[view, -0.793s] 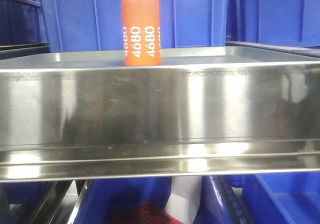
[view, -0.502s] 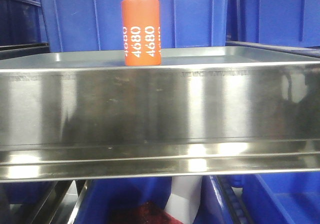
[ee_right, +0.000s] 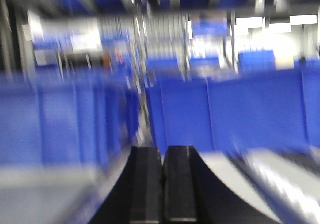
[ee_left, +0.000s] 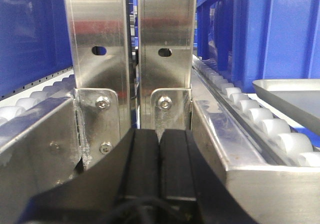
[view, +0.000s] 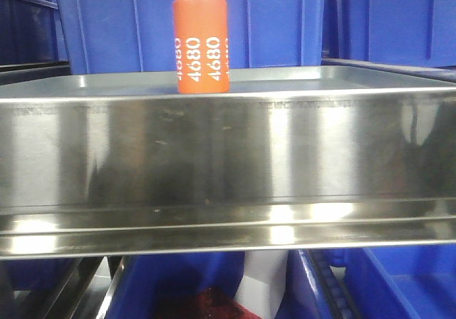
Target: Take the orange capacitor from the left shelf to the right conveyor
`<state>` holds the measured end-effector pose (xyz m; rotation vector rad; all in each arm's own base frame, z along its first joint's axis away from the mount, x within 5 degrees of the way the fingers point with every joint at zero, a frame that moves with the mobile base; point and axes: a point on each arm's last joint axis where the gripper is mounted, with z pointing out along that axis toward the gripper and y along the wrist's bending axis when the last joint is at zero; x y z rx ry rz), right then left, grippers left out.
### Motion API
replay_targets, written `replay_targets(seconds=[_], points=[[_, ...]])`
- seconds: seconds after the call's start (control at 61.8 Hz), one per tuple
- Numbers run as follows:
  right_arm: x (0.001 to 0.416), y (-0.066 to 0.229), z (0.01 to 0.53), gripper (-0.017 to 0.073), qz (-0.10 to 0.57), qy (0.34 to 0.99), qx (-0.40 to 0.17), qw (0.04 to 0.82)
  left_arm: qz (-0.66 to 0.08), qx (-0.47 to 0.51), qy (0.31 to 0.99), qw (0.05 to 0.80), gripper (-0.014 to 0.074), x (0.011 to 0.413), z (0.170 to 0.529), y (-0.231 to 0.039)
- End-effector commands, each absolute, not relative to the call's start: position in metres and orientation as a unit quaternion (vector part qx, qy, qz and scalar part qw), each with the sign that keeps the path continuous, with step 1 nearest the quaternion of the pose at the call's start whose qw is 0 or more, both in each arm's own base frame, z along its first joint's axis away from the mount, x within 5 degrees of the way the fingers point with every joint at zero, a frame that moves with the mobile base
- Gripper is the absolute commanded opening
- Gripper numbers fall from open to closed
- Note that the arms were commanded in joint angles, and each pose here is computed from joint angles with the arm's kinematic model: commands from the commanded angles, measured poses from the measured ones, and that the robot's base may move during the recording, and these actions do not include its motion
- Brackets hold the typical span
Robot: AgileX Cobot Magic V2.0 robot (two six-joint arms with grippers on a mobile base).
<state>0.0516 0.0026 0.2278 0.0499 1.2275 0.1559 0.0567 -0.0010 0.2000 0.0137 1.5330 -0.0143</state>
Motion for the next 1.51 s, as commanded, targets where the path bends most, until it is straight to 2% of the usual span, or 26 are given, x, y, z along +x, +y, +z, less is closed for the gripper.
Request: replay_targets(seconds=[0.0, 0.162, 0.307, 0.405, 0.534, 0.664, 0.744, 0.809, 0.858, 0.922, 0.939, 1.02, 1.489], points=[[0.040, 0.003, 0.255, 0.0049, 0.094, 0.492, 0.026, 0.865, -0.008, 0.003, 0.662, 0.749, -0.0105, 0.056, 0.210, -0.001], [0.034, 0.007, 0.305, 0.0049, 0.052, 0.522, -0.035, 0.851, -0.008, 0.003, 0.662, 0.749, -0.0105, 0.056, 0.210, -0.001], [0.041, 0.007, 0.361, 0.0049, 0.108, 0.564, -0.021, 0.819, -0.008, 0.003, 0.662, 0.749, -0.0105, 0.056, 0.210, -0.001], [0.058, 0.013, 0.390, 0.0049, 0.137, 0.599, -0.040, 0.788, -0.008, 0.003, 0.662, 0.749, -0.0105, 0.056, 0.210, -0.001], [0.091, 0.034, 0.406, 0.0049, 0.161, 0.657, -0.091, 0.731, -0.008, 0.003, 0.662, 0.749, -0.0105, 0.056, 0.210, -0.001], [0.126, 0.071, 0.404, 0.0057, 0.177, 0.705, -0.164, 0.667, -0.008, 0.003, 0.662, 0.749, -0.0105, 0.056, 0.210, -0.001], [0.140, 0.099, 0.401, 0.0154, 0.199, 0.716, -0.204, 0.637, -0.008, 0.003, 0.662, 0.749, -0.0105, 0.056, 0.210, -0.001], [0.150, 0.118, 0.393, 0.0304, 0.207, 0.728, -0.228, 0.612, -0.008, 0.003, 0.662, 0.749, -0.0105, 0.056, 0.210, -0.001], [0.159, 0.134, 0.384, 0.0472, 0.210, 0.738, -0.245, 0.593, -0.008, 0.003, 0.662, 0.749, -0.0105, 0.056, 0.210, -0.001], [0.169, 0.150, 0.373, 0.0641, 0.215, 0.743, -0.259, 0.579, -0.008, 0.003, 0.662, 0.749, -0.0105, 0.056, 0.210, -0.001], [0.171, 0.153, 0.371, 0.0653, 0.216, 0.744, -0.261, 0.576, -0.008, 0.003, 0.662, 0.749, -0.0105, 0.056, 0.210, -0.001], [0.181, 0.168, 0.359, 0.0625, 0.228, 0.750, -0.264, 0.562, -0.008, 0.003, 0.662, 0.749, -0.0105, 0.056, 0.210, -0.001], [0.229, 0.219, 0.303, 0.0626, 0.269, 0.740, -0.266, 0.556, -0.008, 0.003, 0.662, 0.749, -0.0105, 0.056, 0.210, -0.001]])
